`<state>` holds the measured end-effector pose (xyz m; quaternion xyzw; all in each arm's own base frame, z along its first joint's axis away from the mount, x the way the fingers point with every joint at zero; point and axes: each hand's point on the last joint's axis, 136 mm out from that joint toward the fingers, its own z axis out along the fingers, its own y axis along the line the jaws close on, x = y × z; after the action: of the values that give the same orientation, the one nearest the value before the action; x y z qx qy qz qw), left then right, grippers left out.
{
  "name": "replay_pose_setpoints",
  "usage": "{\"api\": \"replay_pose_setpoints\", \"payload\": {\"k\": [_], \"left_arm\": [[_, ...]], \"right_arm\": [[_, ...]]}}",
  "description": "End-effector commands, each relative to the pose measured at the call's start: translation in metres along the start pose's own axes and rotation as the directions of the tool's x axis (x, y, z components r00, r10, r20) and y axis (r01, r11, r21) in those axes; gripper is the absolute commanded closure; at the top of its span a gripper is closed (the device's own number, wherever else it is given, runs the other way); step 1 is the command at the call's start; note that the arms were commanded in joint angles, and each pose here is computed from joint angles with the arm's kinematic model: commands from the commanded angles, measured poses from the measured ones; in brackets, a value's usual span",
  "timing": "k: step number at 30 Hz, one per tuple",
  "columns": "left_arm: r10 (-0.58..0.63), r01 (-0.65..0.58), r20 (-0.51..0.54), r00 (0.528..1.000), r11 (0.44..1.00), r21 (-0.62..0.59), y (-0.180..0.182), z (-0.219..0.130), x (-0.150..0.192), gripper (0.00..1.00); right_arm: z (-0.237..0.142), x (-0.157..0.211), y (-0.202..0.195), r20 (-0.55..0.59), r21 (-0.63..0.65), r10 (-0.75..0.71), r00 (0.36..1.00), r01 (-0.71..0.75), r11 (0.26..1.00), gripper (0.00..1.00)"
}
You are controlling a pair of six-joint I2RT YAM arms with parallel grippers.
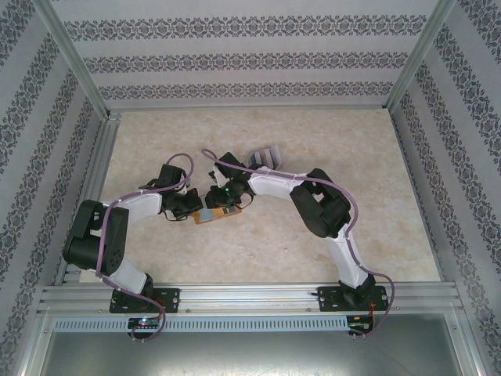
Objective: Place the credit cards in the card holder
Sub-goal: Insert the credit card into the card slot.
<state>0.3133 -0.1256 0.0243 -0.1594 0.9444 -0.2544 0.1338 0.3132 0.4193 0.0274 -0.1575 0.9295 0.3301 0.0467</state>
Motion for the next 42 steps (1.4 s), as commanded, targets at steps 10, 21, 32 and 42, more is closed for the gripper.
{"api": "replay_pose_setpoints", "payload": {"k": [10, 21, 32, 42], "left_arm": [[-0.036, 0.034, -0.041, 0.998, 0.998, -0.057, 0.02, 0.007, 0.016, 1.0], [-0.038, 0.037, -0.033, 0.999, 0.999, -0.012, 0.006, 0.001, 0.009, 1.0], [0.034, -0.033, 0.068, 0.997, 0.999, -0.021, -0.024, -0.031, -0.034, 0.72], [0.029, -0.033, 0.083, 0.996, 0.998, 0.05, -0.046, -0.021, -0.065, 0.72]], "right_arm": [[-0.03, 0.006, -0.059, 0.034, 0.238, 0.038, 0.999, -0.045, 0.97, 0.71], [-0.051, -0.009, -0.016, 0.092, 0.115, -0.002, 0.996, -0.009, 0.993, 0.71], [-0.059, 0.032, -0.005, 0.037, 0.031, -0.03, 0.999, 0.029, 0.999, 0.7], [-0.07, 0.042, -0.019, 0.069, 0.034, 0.014, 0.998, -0.016, 0.999, 0.7]]}}
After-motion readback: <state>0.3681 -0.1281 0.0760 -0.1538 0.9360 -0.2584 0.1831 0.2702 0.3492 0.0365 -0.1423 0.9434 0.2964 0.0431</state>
